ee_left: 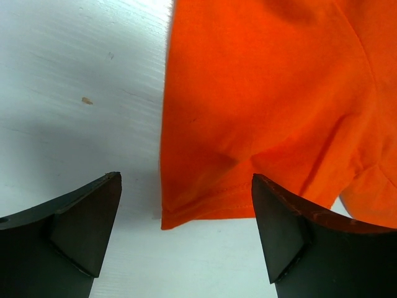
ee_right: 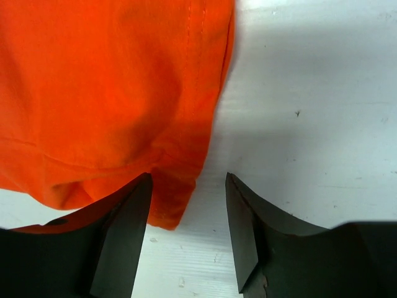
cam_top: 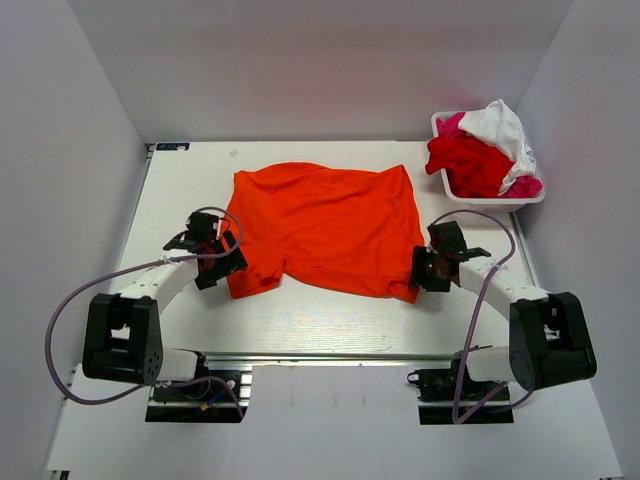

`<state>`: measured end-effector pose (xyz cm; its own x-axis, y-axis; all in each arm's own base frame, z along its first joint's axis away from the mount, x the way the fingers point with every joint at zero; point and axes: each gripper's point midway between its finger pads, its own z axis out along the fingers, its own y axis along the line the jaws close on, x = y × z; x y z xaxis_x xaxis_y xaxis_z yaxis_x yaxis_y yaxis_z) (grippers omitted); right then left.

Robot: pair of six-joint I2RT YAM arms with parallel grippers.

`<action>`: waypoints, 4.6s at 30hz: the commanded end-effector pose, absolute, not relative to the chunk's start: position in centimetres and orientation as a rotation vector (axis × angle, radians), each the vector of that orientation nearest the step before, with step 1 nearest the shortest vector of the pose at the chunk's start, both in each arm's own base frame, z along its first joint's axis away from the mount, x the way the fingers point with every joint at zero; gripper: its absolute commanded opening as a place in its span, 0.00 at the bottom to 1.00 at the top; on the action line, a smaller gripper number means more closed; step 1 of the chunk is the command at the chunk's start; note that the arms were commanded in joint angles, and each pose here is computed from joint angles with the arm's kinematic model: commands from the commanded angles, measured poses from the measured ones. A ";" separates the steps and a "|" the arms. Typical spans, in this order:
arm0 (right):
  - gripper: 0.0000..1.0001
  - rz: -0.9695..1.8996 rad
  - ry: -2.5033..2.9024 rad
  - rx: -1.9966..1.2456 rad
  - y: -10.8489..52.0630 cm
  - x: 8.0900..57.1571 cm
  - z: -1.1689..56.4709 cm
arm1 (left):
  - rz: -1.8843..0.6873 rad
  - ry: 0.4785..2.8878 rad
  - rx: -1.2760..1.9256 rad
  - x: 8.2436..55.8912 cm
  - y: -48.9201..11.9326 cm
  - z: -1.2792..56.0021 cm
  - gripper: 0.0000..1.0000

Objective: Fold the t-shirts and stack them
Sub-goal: Flatten out the tshirt

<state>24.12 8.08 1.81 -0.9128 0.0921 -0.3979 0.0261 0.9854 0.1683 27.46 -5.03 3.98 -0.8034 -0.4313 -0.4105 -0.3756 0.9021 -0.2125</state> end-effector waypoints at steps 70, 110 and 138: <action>0.00 0.279 2.169 0.105 8.6 31.4 19.9 | -0.190 2.007 -0.568 32.7 -3.8 24.2 0.00; 0.00 0.269 1.329 0.065 4.8 25.3 49.6 | -0.266 1.330 -0.226 27.9 -3.0 54.6 0.00; 0.00 0.268 2.371 0.148 11.2 50.7 14.2 | -0.093 2.137 -0.270 58.3 -7.9 12.8 0.00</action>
